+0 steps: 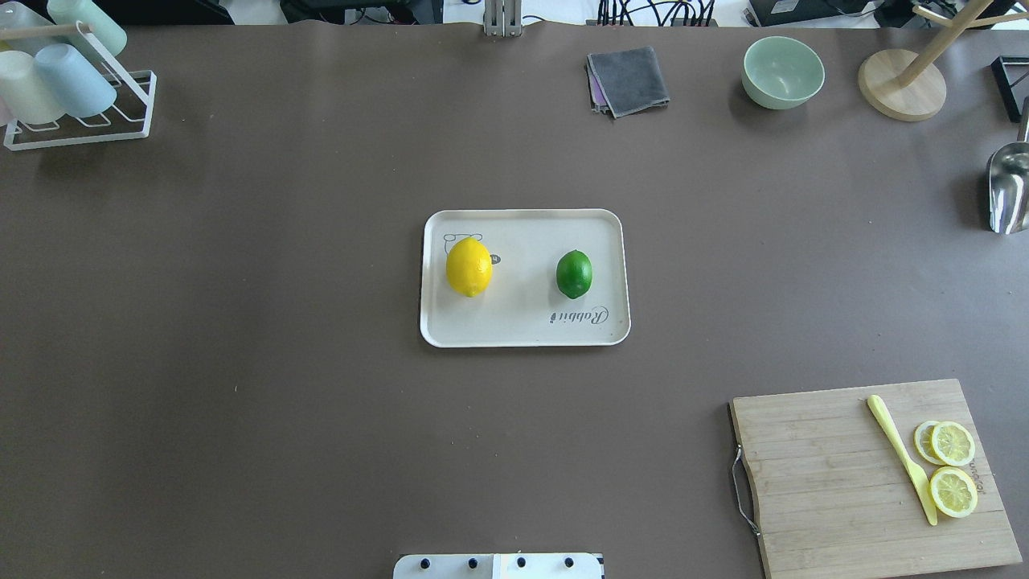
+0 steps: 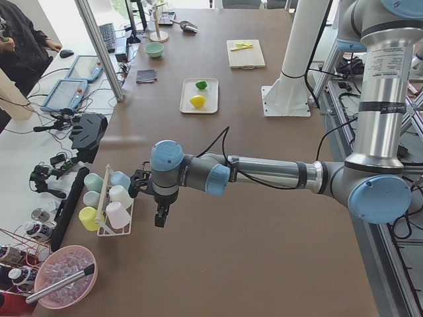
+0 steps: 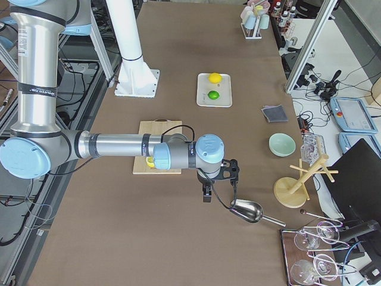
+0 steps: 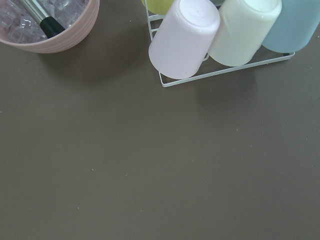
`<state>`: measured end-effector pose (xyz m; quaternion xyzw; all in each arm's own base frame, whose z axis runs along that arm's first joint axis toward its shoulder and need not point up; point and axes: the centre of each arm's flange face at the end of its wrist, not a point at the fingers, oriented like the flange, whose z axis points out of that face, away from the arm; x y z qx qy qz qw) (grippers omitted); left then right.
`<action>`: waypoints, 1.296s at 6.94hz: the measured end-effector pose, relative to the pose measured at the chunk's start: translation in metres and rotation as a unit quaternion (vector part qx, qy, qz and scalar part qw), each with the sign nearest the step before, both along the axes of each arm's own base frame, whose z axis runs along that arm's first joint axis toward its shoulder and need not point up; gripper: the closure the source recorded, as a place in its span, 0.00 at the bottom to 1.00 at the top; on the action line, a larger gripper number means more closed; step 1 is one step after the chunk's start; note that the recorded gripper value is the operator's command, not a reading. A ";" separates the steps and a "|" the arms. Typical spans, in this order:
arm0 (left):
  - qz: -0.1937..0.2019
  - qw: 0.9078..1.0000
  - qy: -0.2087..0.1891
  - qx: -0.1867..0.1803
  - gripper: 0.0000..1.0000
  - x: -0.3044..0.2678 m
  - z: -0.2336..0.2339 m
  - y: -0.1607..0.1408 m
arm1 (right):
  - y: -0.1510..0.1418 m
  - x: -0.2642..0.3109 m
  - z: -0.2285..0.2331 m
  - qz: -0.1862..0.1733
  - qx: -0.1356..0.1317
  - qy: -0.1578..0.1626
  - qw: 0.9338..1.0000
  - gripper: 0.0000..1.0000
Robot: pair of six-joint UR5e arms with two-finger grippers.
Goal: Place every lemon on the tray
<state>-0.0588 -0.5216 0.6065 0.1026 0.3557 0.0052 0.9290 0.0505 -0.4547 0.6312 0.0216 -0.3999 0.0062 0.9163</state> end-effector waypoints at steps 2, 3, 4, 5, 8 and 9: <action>-0.001 1.000 -0.001 -0.003 0.02 0.000 0.002 -0.002 | -0.002 0.000 -0.001 0.000 0.002 0.001 1.000 0.00; -0.001 1.000 -0.002 -0.004 0.02 0.000 0.003 -0.003 | -0.002 0.000 -0.001 0.000 0.002 0.001 1.000 0.00; -0.001 1.000 -0.002 -0.004 0.03 0.000 0.004 -0.004 | -0.002 0.000 -0.001 0.000 0.003 0.001 1.000 0.00; -0.001 1.000 -0.002 -0.004 0.02 0.000 0.003 -0.005 | -0.002 0.000 -0.001 0.000 0.003 0.001 1.000 0.00; -0.001 1.000 -0.003 -0.005 0.02 0.000 0.005 -0.005 | -0.002 0.000 -0.001 0.000 0.004 0.001 1.000 0.00; -0.001 1.000 -0.002 -0.006 0.02 0.000 0.007 -0.004 | -0.001 0.000 -0.001 0.000 0.003 0.001 1.000 0.00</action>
